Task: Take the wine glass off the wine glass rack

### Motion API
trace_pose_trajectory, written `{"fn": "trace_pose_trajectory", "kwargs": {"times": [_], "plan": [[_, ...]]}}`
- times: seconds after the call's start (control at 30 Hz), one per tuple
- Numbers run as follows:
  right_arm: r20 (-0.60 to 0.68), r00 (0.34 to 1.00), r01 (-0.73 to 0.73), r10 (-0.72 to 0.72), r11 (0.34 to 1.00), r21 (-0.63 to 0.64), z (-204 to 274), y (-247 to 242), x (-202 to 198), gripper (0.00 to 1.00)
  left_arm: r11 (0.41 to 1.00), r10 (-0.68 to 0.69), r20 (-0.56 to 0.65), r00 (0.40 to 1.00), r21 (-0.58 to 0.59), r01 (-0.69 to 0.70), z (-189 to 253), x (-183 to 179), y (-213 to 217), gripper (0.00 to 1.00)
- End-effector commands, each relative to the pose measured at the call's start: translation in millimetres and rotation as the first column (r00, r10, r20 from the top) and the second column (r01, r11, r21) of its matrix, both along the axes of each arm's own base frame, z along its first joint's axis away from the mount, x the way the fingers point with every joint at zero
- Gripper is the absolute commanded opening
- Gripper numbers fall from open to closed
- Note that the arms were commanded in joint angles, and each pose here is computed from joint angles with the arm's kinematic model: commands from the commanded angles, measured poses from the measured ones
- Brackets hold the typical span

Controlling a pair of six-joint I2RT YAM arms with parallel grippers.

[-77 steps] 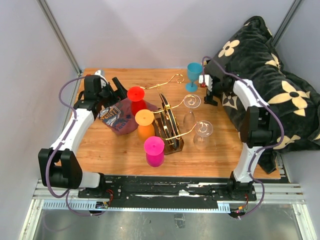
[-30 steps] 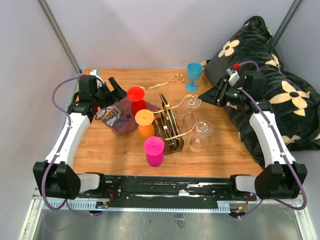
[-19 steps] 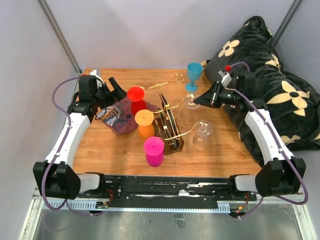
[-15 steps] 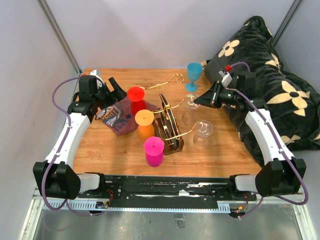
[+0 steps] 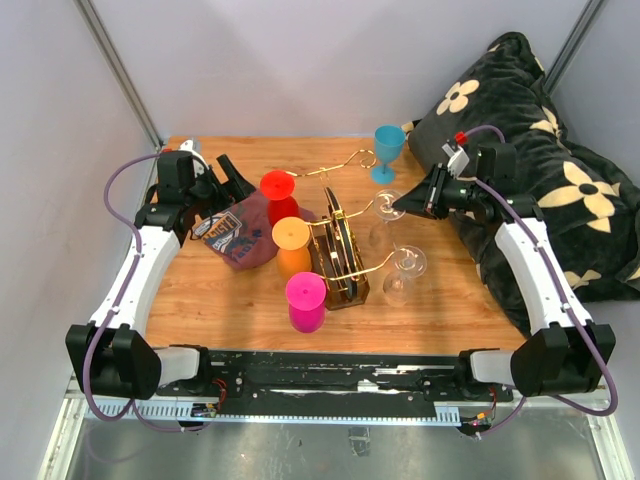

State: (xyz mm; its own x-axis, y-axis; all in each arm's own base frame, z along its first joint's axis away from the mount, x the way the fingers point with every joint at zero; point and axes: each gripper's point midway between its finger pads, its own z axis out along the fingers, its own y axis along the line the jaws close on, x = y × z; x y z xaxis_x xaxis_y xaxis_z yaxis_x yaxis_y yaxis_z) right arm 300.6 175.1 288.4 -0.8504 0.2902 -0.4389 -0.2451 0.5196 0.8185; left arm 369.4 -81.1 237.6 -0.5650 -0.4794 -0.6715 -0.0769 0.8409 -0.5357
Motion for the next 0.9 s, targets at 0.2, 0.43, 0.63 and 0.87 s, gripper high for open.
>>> {"fn": "trace_pose_trajectory", "kwargs": {"times": [0.2, 0.43, 0.63, 0.87], "plan": [[0.146, 0.989, -0.005, 0.008, 1.000, -0.022, 29, -5, 2, 0.36, 1.000, -0.012, 0.019, 1.000, 0.000, 0.012, 5, -3, 0, 0.98], [0.150, 0.989, -0.004, 0.008, 1.000, -0.025, 30, -6, 1, 0.06, 1.000, -0.011, 0.023, 1.000, 0.002, 0.011, 6, -4, 1, 0.98], [0.144, 0.989, 0.012, -0.008, 1.000, -0.025, 29, -8, 7, 0.01, 1.000, -0.013, 0.016, 1.000, -0.002, 0.013, 4, -5, 0, 0.98], [0.186, 0.981, 0.046, -0.048, 0.999, 0.017, 43, -12, 21, 0.01, 1.000, -0.004, 0.024, 1.000, 0.010, 0.004, 7, -6, 3, 0.98]]}}
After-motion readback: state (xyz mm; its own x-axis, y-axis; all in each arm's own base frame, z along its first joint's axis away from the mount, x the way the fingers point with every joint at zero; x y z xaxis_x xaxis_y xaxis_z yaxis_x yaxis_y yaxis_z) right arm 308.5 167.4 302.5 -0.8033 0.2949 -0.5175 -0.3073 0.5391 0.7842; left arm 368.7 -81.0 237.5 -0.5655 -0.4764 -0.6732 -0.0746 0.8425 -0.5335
